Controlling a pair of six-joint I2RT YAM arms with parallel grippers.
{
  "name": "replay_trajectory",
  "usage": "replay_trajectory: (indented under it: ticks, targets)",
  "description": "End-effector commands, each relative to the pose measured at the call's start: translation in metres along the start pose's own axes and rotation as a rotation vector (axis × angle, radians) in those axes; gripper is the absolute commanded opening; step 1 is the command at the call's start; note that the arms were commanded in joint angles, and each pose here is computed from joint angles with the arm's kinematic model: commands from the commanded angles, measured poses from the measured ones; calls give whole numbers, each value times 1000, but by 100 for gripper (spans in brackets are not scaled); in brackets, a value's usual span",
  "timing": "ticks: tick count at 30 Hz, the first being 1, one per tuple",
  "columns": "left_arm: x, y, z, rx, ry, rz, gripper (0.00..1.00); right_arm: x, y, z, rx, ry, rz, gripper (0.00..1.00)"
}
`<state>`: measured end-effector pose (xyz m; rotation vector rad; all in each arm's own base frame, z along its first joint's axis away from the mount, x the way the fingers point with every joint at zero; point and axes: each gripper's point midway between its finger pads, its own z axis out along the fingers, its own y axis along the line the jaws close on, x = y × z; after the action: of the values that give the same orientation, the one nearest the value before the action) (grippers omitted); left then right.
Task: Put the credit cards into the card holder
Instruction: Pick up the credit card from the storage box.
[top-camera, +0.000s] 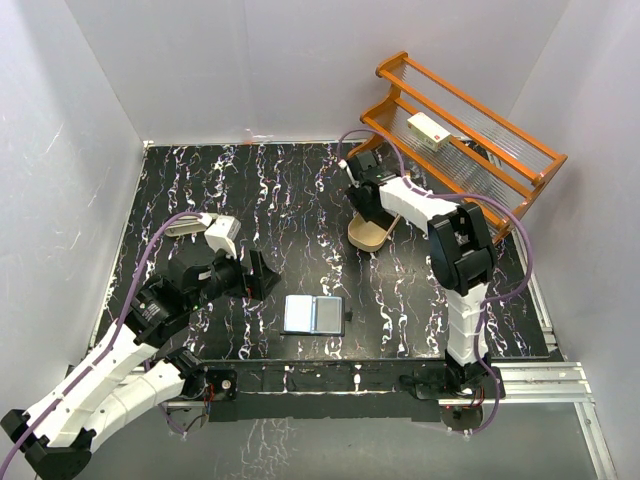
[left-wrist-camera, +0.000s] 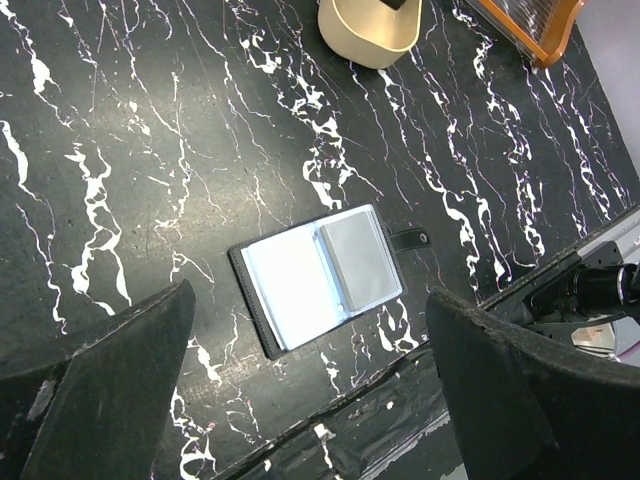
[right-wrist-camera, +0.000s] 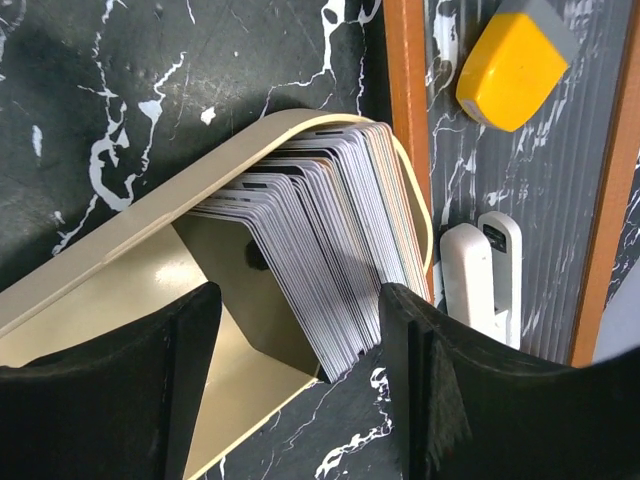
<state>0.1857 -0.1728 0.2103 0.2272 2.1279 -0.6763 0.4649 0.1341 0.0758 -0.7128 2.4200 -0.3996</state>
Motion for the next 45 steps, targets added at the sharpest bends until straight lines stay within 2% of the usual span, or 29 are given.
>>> replay_trajectory:
  ticks: [1, 3, 10, 16, 27, 38, 45]
  targets:
    - [-3, 1, -4, -3, -16, 20, 99, -13, -22, -2, 84, -13, -9, 63]
    - [-3, 1, -4, -3, -20, 20, 99, -12, -28, 1, 113, -5, 1, 62]
    - [-2, 1, -4, -4, -16, 21, 98, -15, -35, 1, 152, 3, 4, 50]
    - [-3, 2, -5, -5, -21, 23, 98, -20, -42, -4, 174, -6, 19, 46]
    - [-3, 5, -4, -23, -19, 30, 99, -21, -46, -11, 183, -7, 34, 25]
    - [-3, 6, -5, -27, -23, 31, 99, -18, -53, -26, 195, -4, 41, 20]
    - [-2, 8, -5, -36, -21, 34, 98, -17, -50, -32, 174, 3, 48, 13]
